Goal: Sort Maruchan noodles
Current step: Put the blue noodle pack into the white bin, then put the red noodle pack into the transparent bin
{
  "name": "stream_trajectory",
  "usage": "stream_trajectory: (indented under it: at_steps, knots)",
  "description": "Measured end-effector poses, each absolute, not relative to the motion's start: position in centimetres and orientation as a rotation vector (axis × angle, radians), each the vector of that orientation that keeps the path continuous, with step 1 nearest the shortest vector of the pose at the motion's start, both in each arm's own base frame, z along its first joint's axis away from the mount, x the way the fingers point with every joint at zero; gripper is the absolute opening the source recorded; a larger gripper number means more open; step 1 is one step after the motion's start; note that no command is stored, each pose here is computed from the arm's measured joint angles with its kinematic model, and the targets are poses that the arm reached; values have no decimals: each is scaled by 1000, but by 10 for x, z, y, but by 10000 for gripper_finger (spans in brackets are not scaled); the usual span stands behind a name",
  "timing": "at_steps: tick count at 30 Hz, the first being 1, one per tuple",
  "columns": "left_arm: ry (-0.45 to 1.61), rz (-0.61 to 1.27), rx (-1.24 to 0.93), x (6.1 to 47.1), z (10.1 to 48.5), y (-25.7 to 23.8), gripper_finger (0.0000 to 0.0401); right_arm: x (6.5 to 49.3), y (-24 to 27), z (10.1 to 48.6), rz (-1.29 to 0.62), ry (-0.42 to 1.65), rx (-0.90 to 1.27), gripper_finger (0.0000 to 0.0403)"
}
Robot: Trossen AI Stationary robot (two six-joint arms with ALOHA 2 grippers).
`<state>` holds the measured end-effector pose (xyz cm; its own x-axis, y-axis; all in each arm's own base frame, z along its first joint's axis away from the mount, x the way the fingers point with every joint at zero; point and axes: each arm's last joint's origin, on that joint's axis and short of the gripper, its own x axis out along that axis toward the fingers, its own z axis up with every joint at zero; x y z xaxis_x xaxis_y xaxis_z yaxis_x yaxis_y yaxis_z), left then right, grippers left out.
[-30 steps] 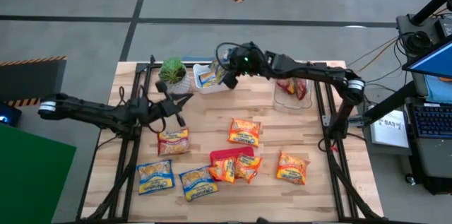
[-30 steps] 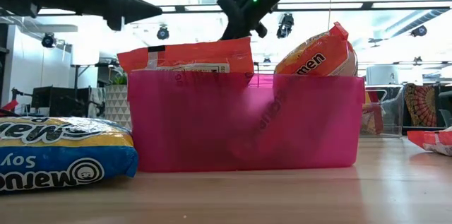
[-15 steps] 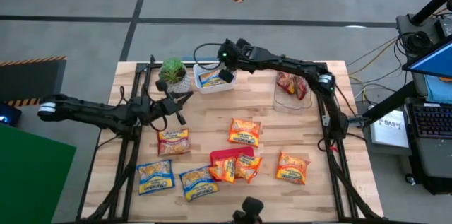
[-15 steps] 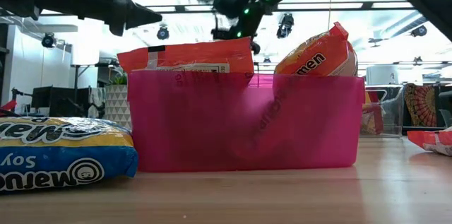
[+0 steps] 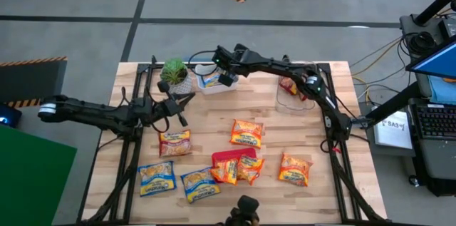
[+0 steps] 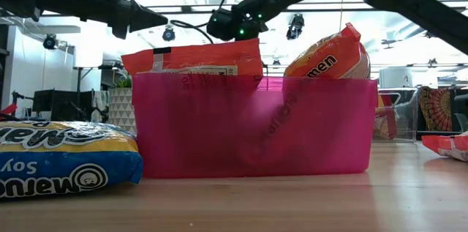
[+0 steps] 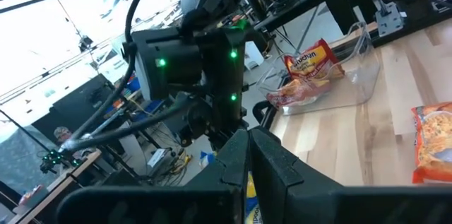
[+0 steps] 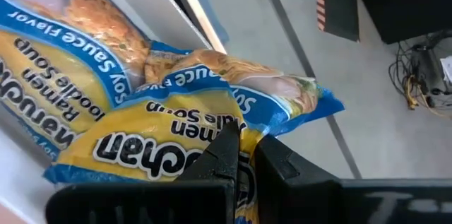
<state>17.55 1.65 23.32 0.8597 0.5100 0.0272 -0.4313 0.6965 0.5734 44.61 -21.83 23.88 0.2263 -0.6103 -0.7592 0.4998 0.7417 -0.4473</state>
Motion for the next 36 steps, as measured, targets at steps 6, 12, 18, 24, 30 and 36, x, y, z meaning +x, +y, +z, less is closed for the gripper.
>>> stream_trajectory:
  at_steps: [6, 12, 18, 24, 30, 36]
  knots:
    - [129, 528, 571, 175, 233, 16, 0, 448, -215, 237, -741, 1112, -133, 13]
    - [120, 529, 543, 175, 233, 16, 0, 447, -208, 246, -713, 1095, -93, 39]
    - [101, 529, 443, 176, 232, 16, 0, 444, -204, 256, -712, 1072, -71, 92]
    - [89, 515, 310, 176, 230, 14, 0, 429, -193, 289, -703, 1057, -80, 126]
    - [132, 402, 225, 183, 250, 1, 0, 396, -168, 344, -645, 993, -18, 143]
    - [300, 311, 153, 190, 269, -13, 0, 367, -126, 369, -357, 878, 96, 139]
